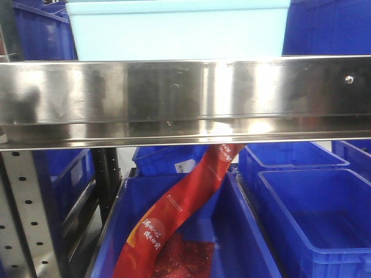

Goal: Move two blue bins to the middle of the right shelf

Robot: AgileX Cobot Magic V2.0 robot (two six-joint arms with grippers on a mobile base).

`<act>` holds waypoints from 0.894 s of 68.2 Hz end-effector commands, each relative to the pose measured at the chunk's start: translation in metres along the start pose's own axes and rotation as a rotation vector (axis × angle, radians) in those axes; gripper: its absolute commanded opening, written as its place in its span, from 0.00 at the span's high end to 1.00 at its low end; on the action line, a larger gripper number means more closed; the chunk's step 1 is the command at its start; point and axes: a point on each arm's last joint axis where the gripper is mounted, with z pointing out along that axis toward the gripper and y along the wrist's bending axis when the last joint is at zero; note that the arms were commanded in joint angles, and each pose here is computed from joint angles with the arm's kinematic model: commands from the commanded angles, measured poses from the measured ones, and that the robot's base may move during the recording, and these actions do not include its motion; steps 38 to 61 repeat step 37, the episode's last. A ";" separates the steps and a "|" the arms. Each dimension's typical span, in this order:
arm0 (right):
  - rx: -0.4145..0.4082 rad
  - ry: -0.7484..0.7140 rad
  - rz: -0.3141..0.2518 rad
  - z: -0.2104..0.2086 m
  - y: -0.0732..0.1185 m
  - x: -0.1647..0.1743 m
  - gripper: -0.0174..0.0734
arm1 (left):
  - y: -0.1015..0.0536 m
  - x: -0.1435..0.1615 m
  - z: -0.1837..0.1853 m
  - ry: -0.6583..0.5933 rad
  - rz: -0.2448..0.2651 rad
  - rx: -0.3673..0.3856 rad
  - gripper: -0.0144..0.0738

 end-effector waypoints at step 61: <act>0.003 -0.011 -0.014 0.000 0.000 -0.001 0.99 | 0.001 -0.003 0.000 -0.025 -0.002 -0.008 0.96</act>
